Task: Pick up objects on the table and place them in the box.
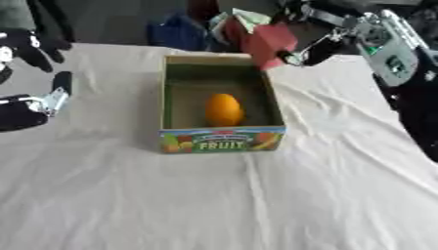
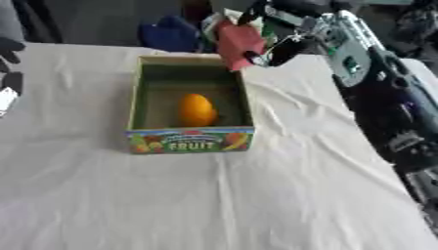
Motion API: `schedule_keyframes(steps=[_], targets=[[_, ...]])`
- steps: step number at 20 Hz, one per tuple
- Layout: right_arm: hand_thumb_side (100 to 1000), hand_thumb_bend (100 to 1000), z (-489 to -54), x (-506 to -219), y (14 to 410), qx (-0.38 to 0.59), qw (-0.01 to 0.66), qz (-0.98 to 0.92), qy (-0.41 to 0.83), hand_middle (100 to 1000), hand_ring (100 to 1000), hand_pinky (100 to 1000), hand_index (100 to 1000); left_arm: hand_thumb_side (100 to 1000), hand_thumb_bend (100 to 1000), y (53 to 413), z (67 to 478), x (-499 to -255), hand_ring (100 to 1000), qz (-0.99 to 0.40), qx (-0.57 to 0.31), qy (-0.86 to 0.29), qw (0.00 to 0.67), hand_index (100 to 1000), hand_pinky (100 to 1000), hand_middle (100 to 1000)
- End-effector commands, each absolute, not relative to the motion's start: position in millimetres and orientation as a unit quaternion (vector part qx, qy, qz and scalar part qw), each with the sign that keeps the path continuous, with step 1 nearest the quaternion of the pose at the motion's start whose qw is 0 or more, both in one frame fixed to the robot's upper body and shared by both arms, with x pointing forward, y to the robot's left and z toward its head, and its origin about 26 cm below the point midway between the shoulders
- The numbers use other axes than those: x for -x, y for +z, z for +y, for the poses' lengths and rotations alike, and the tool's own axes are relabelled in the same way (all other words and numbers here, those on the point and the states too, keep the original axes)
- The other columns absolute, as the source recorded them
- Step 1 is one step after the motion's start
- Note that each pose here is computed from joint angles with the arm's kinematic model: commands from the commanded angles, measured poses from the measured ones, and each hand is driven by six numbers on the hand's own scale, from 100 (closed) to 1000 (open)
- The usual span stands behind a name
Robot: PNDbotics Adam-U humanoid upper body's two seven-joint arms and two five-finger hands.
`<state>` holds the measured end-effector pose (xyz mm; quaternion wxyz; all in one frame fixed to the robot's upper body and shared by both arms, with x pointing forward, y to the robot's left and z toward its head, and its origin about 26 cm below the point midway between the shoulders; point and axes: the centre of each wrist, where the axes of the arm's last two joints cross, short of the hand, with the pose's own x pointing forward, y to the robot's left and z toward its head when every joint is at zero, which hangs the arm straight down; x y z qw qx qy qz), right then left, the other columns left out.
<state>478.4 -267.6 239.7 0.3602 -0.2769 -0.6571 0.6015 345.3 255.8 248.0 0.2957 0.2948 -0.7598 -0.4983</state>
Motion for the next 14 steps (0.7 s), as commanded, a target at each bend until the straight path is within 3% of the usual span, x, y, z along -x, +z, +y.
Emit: schedule_keyframes(steps=[1,6,9,14], targets=[[231,156,-261,-486,239,0.291,0.36,-0.66,0.591,617,868,809,771,529,100,259,252,-342,582,-0.769,-0.294,-0.495,0.276,829,642,609],[302,199,-247,-493,217,0.304,0.357,-0.651,0.597,663,873,811,825,531,100,259,249,-342,581,-0.773,-0.288,-0.493,0.276,830,640,609],[346,220,-244,-493,211,0.321,0.351,-0.644,0.599,741,878,816,874,532,100,259,249,-342,581,-0.773,-0.287,-0.493,0.276,830,640,610],[514,397,-244,-491,206,0.335,0.339,-0.639,0.604,915,919,852,949,536,100,257,252,-342,581,-0.772,-0.291,-0.491,0.281,831,638,609]])
